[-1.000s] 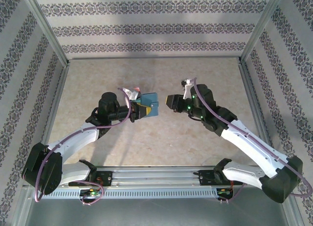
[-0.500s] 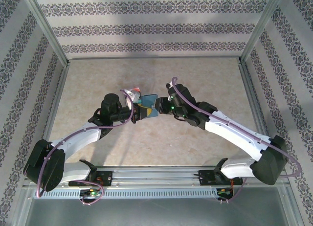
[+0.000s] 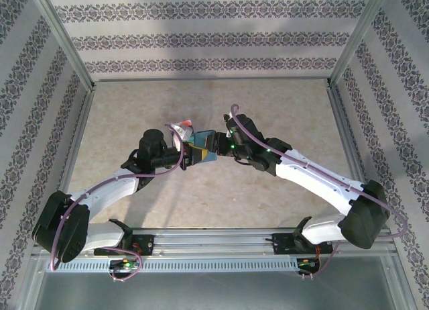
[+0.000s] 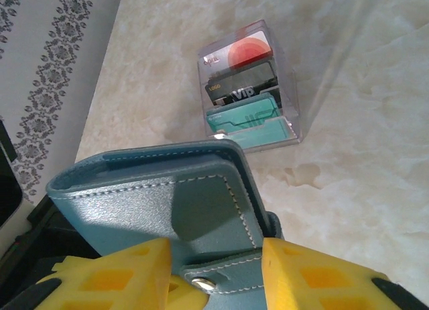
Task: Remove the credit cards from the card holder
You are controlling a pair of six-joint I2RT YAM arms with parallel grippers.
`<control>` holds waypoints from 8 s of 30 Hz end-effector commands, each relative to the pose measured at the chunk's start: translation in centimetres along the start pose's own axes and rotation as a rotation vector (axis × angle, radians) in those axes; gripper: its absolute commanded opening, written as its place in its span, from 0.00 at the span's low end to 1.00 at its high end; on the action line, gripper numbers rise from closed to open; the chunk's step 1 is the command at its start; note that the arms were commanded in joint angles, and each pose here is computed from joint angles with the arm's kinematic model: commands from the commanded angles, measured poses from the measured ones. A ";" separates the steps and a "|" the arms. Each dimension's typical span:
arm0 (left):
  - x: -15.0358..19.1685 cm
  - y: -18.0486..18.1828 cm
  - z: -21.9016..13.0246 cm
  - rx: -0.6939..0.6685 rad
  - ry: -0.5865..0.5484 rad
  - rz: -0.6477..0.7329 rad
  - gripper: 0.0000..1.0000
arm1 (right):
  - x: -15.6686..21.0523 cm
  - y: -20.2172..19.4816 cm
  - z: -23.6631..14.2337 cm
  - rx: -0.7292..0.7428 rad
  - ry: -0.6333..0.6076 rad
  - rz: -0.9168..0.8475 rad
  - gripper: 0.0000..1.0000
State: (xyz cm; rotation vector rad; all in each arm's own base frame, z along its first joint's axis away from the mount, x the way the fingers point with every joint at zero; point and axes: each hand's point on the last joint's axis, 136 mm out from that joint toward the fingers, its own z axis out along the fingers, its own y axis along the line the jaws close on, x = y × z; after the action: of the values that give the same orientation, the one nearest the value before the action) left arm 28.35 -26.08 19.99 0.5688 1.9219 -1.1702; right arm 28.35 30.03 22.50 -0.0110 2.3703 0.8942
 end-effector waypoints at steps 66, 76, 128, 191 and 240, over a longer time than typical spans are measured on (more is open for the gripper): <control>-4.2 -2.4 -1.6 -0.025 -0.134 0.115 0.00 | 1.0 -5.8 -3.4 0.080 0.006 -0.107 0.44; -4.2 -4.2 -1.2 0.109 -0.074 0.092 0.00 | 1.5 0.1 -5.2 -0.262 -0.007 -0.372 0.81; -1.7 -3.8 -0.9 0.188 0.000 -0.073 0.50 | 0.0 0.1 -7.3 -0.548 -0.088 -0.222 0.00; -3.9 -4.3 -1.0 0.339 -0.079 -0.179 0.91 | -1.1 -0.7 -6.6 -0.578 -0.105 -0.133 0.00; -0.9 -2.9 4.2 0.193 0.090 -0.132 1.00 | -0.4 -2.2 -4.8 0.061 0.049 -0.183 0.00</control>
State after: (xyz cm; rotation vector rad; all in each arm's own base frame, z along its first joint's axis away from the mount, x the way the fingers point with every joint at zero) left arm 28.79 -30.89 20.67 0.5672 1.9620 -1.5063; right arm 26.20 25.13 22.31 -0.2037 2.4471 0.7684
